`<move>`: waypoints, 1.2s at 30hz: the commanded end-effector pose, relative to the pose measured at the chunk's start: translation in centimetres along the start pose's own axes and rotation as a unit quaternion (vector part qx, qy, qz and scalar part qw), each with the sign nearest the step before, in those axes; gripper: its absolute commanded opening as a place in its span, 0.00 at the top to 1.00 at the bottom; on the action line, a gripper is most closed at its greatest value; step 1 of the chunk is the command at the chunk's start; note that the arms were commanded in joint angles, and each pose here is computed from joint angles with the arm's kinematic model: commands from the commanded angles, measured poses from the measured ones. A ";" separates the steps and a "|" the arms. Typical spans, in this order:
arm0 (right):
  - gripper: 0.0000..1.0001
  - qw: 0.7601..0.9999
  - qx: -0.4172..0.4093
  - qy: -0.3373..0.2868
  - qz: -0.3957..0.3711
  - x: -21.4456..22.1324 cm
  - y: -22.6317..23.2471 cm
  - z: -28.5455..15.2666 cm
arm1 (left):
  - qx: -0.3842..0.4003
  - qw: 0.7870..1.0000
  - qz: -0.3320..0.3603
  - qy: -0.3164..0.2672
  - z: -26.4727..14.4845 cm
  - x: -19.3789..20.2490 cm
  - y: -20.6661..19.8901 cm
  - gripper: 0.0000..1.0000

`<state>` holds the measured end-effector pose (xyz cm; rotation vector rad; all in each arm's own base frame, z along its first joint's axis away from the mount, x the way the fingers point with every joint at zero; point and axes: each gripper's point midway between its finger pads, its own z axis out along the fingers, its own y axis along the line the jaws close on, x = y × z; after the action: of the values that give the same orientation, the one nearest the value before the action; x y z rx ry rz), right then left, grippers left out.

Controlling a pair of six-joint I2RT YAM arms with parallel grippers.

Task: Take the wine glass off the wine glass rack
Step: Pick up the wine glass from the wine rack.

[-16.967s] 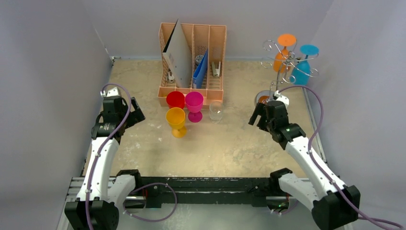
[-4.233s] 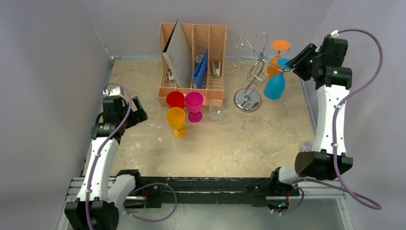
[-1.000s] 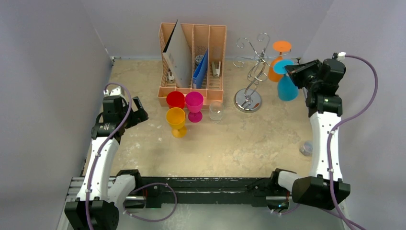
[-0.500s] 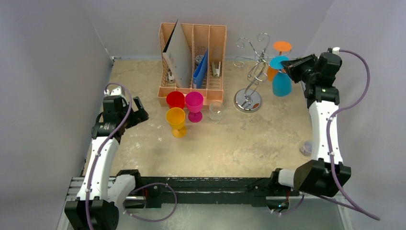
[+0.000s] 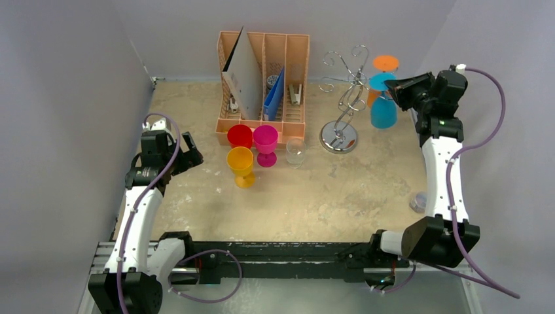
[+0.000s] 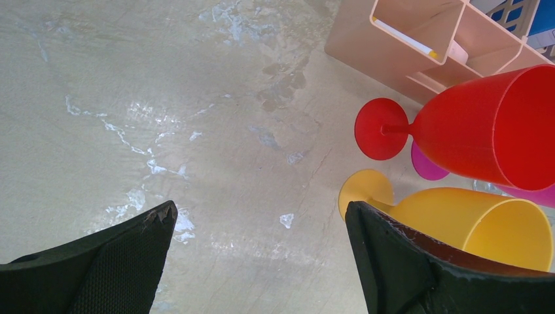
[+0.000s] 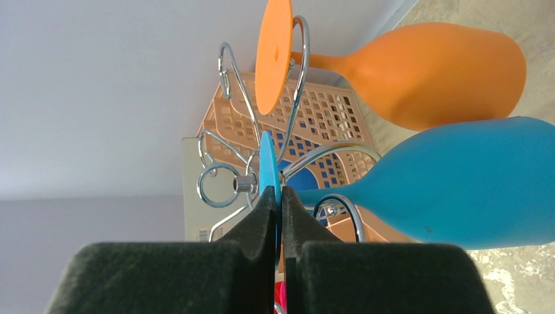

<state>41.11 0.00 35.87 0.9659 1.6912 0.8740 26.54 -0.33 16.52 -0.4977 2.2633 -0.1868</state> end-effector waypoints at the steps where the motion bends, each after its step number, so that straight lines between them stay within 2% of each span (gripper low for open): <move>1: 1.00 0.999 -0.023 -0.042 -0.012 -1.9 2.4 -1.1 | 0.009 1.000 0.002 -0.025 -0.2 -1.5 -0.4 0.00; 7: 1.00 0.996 -0.003 -0.092 -0.016 -3.4 2.2 -2.4 | 0.008 1.000 0.003 -0.025 -0.3 -1.5 -0.4 0.00; 13: 1.00 0.996 -0.005 -0.086 -0.004 -3.5 2.6 -2.0 | 0.010 1.000 0.003 -0.026 -0.3 -1.5 -0.5 0.00; 17: 1.00 0.993 0.004 -0.116 -0.004 -4.4 2.3 -2.6 | 0.008 1.000 0.004 -0.027 -0.4 -1.6 -0.4 0.00; 28: 1.00 0.987 0.028 -0.146 -0.055 -4.9 1.8 -5.0 | 0.013 1.000 0.004 -0.029 -0.3 -1.7 -0.5 0.00; 36: 1.00 0.980 0.028 -0.160 -0.114 -4.3 2.3 -9.1 | 0.028 0.999 0.005 -0.017 0.2 -1.6 -1.2 0.01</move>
<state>36.07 -3.54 39.94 0.9613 1.5544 0.5691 26.81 -0.36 16.52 -0.4945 2.2603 -0.1904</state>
